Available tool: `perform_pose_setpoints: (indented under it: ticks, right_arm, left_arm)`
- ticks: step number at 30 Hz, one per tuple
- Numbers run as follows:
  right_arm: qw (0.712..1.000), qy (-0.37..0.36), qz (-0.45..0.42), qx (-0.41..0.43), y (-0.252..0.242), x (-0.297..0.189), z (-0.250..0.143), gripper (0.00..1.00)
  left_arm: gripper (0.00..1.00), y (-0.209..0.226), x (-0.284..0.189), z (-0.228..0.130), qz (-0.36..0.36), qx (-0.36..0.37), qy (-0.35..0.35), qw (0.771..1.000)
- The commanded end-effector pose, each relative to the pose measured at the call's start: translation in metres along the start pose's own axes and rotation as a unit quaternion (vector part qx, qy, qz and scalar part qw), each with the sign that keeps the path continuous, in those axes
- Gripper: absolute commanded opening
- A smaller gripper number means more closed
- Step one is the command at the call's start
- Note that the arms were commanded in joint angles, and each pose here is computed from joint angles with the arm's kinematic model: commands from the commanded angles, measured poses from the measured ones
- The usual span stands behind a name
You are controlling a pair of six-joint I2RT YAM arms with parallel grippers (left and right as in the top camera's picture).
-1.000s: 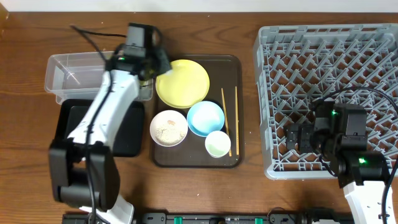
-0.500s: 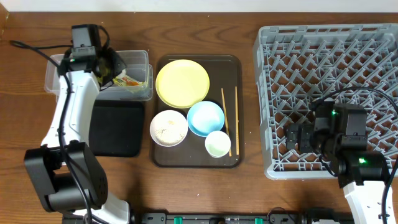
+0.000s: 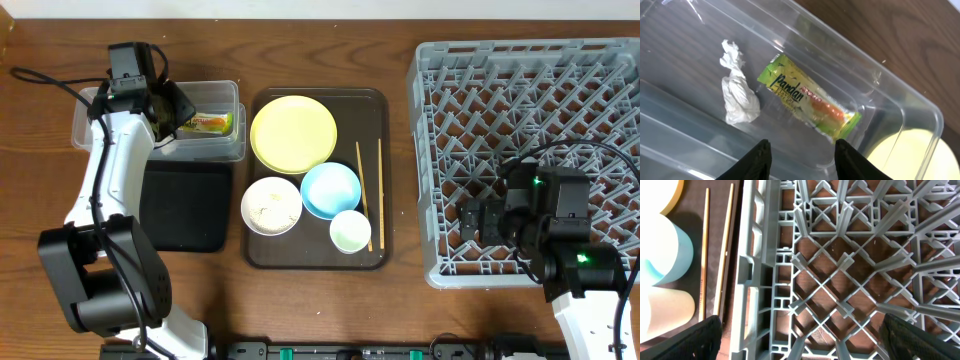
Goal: Sort waste into correct bins and load items into the dishwasher rack
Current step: 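Carry the tissue with the left gripper and drop it into the clear bin, then grasp the white cup on the brown tray with the left gripper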
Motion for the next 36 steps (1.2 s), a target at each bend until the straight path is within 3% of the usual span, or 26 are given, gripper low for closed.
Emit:
perform_pose_setpoints:
  ticks: [1, 5, 8, 15, 22, 29, 36]
  right_arm:
    - [1.0, -0.011, 0.01, 0.0, 0.005, -0.006, 0.005, 0.99]
    - [1.0, -0.011, 0.01, 0.0, 0.005, -0.006, 0.006, 0.99]
    - [1.0, -0.012, 0.01, 0.0, 0.005, -0.006, 0.006, 0.99]
    - [1.0, -0.011, 0.01, 0.0, 0.005, -0.006, 0.006, 0.99]
    - [1.0, -0.011, 0.01, 0.0, 0.005, -0.006, 0.006, 0.99]
    - [1.0, -0.004, 0.012, 0.001, 0.006, -0.006, 0.003, 0.99]
    - [1.0, -0.001, 0.011, 0.002, 0.005, -0.006, 0.002, 0.99]
  left_arm:
    - [0.46, -0.006, -0.032, 0.004, -0.004, 0.037, -0.03, 0.999]
    - [0.51, -0.017, -0.059, -0.007, -0.017, 0.053, -0.021, 0.998]
    - [0.56, -0.029, -0.071, -0.027, -0.049, 0.072, 0.023, 0.996]
    - [0.61, -0.054, -0.082, -0.084, -0.091, 0.156, 0.168, 0.969]
    - [0.61, -0.078, -0.089, -0.138, -0.124, 0.223, 0.271, 0.928]
    - [0.61, -0.105, -0.088, -0.183, -0.157, 0.277, 0.318, 0.893]
    - [0.62, -0.133, -0.085, -0.212, -0.195, 0.33, 0.311, 0.87]
Point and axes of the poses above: each gripper's point midway between its finger pads, its own x axis out along the fingers, its own y axis along the line the jaws close on, z = x × y, the point moved 8 cm from there along -x, back along the fingers, and after that the axes turned 13 degrees about x, right-handed, at the moved point
